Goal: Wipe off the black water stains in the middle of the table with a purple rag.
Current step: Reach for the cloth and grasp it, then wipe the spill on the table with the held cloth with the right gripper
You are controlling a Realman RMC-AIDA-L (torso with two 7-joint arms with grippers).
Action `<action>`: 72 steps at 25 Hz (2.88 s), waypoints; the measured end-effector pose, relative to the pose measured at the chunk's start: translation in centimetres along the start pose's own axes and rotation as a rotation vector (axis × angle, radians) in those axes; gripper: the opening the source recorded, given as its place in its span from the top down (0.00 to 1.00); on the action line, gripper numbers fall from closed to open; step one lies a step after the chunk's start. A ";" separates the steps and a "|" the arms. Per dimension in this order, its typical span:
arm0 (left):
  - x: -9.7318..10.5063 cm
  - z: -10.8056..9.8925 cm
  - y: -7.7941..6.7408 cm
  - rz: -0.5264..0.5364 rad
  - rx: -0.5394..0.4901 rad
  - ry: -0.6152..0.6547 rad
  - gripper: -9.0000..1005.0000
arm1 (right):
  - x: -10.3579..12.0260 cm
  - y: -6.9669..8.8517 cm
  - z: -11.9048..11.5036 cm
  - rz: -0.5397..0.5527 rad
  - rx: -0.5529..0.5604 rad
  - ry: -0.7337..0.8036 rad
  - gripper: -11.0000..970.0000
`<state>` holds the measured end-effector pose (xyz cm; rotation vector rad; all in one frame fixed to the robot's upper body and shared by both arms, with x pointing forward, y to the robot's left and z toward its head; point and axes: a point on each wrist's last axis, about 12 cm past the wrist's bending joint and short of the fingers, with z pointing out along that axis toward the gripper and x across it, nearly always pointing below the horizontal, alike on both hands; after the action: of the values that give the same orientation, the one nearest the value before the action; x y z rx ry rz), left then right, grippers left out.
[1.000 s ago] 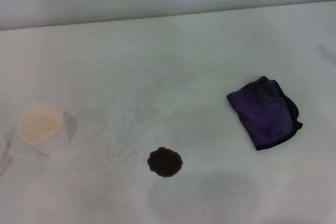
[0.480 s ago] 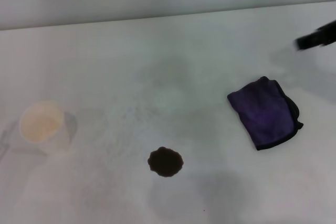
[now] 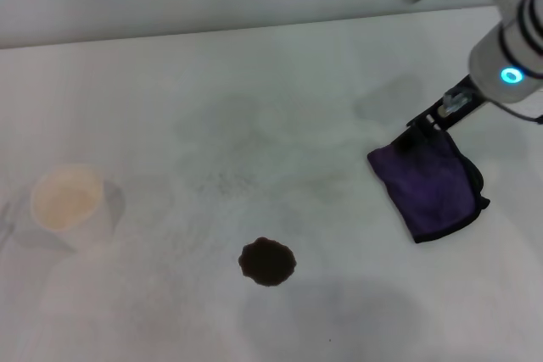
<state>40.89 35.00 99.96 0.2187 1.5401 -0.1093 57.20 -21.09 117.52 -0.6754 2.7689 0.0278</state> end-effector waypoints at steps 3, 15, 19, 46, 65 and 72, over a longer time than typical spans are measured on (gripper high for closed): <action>0.0 0.1 0.0 0.001 0.002 -0.002 0.11 | -0.6 0.2 1.5 -0.014 0.000 0.031 0.22; -0.2 0.7 -0.1 0.003 0.011 -0.013 0.11 | -1.5 0.3 5.5 -0.065 0.027 0.133 0.23; -0.3 0.9 -0.1 0.003 0.015 -0.017 0.11 | -1.6 0.1 6.4 -0.077 0.032 0.175 0.23; -0.2 1.0 -0.2 0.001 0.015 -0.013 0.11 | -1.9 0.4 7.3 -0.116 0.033 0.248 0.72; -0.3 1.1 -0.3 0.000 0.018 -0.017 0.11 | -2.0 5.1 6.4 -0.271 -0.059 0.212 0.85; -0.6 2.1 -0.2 0.009 0.032 -0.034 0.11 | -1.7 10.1 6.7 -0.373 -0.121 0.160 0.93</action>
<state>42.87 34.31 100.61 0.2478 1.5042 -0.1306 55.87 -10.78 111.11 -1.2659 2.7573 0.0666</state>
